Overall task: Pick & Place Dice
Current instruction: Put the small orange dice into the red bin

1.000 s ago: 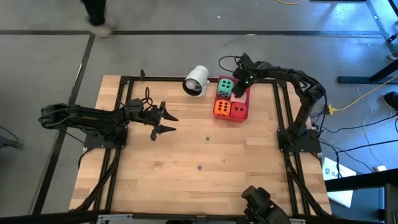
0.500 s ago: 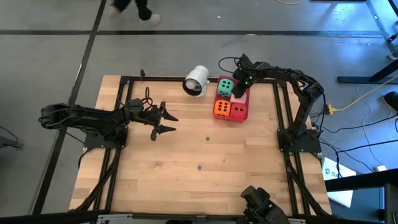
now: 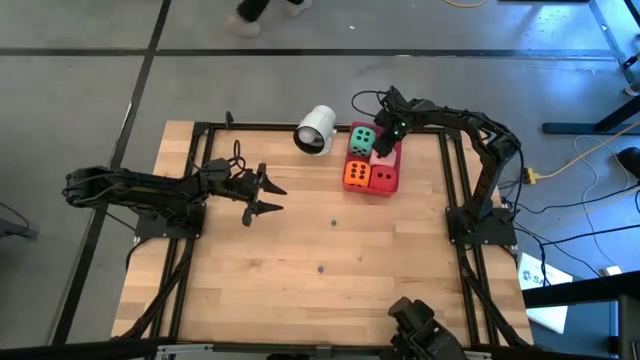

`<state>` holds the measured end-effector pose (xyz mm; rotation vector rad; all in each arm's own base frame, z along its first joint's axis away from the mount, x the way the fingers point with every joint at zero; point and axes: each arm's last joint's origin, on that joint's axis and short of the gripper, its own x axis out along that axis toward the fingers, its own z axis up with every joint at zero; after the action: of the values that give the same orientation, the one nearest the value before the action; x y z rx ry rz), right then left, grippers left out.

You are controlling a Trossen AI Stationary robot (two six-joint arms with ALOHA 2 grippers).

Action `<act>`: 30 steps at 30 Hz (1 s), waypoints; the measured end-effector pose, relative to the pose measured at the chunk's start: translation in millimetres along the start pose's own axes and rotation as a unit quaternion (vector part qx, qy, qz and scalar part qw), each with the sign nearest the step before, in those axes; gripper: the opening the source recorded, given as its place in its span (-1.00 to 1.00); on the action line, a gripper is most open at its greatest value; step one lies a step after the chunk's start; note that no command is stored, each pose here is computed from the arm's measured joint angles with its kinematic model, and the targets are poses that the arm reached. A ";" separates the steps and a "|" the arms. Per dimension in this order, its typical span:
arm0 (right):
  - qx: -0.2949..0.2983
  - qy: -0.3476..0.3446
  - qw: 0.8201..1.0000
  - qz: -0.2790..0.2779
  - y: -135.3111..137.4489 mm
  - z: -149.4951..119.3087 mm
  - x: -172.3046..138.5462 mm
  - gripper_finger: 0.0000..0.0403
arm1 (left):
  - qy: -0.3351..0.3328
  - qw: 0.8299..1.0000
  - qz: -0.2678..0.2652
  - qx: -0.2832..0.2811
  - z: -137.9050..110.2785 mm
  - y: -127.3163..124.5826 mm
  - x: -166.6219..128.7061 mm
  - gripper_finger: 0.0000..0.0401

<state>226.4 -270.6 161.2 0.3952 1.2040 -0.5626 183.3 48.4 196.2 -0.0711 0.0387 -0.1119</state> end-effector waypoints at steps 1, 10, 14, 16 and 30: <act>0.001 0.000 1.000 0.000 -1.0 -0.2 -0.1 -0.42 | 0.000 1.000 0.000 0.000 0.0 0.0 0.0 0.05; 0.011 0.000 1.000 -0.004 -8.0 -1.8 -0.6 -0.15 | 0.000 1.000 0.000 0.000 0.0 0.0 0.0 0.05; 0.012 -0.002 1.000 -0.004 -8.3 -1.6 -0.5 -0.06 | 0.000 1.000 0.000 0.000 0.0 0.0 0.0 0.05; 0.012 -0.003 1.000 -0.004 -8.4 -1.3 -0.5 -0.02 | 0.000 1.000 0.000 0.000 0.0 0.0 0.0 0.05; 0.011 -0.034 0.999 0.004 -6.8 1.3 -19.1 0.04 | 0.000 1.000 0.000 0.000 0.0 0.0 0.0 0.05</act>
<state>218.5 -273.0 179.7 0.3963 1.1304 -0.5792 183.3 48.4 196.1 -0.0719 0.0389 -0.1118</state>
